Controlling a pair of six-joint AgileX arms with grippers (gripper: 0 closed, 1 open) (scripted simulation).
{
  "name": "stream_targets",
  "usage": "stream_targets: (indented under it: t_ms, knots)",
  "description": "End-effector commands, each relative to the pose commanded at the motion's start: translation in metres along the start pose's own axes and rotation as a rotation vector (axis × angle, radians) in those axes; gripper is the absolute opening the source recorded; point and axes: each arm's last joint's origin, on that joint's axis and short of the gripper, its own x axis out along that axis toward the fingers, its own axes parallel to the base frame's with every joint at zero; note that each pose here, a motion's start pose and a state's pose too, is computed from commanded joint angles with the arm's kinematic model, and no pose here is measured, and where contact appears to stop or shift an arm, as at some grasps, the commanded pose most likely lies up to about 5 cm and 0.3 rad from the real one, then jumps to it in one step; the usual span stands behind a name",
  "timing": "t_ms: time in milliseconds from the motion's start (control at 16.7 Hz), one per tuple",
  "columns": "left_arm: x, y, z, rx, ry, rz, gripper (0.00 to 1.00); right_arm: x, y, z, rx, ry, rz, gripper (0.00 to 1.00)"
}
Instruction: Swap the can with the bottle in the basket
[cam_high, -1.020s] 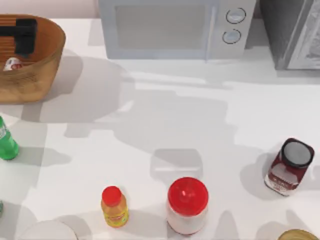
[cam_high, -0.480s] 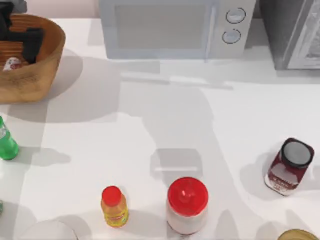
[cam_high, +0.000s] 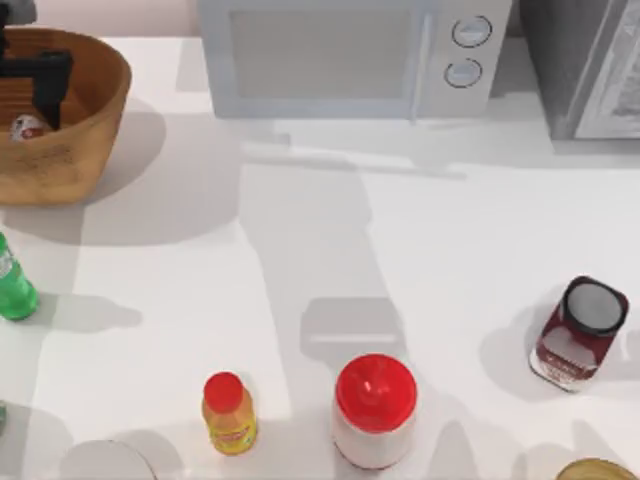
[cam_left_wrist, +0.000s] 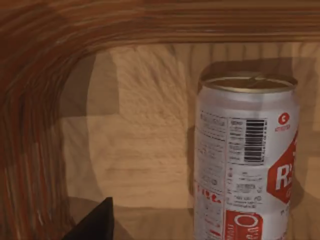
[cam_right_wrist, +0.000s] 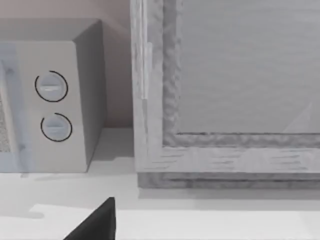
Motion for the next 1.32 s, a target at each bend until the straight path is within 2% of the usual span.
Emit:
stream_targets:
  t_ms: [300,720,1020,1320]
  knots:
    - [0.000,-0.002,0.000,0.004,-0.001,0.000,1.00,0.000,0.000,0.000,0.000,0.000,0.000,1.00]
    - [0.056,0.000,0.001,0.000,-0.002,0.000,1.00,0.000,0.000,0.000,0.000,0.000,0.000,1.00]
    - [0.060,0.000,0.000,0.000,0.000,0.000,1.00,0.000,0.000,0.000,0.000,0.000,0.000,1.00]
    - [0.060,0.000,0.000,0.000,0.000,0.000,0.62,0.000,0.000,0.000,0.000,0.000,0.000,1.00]
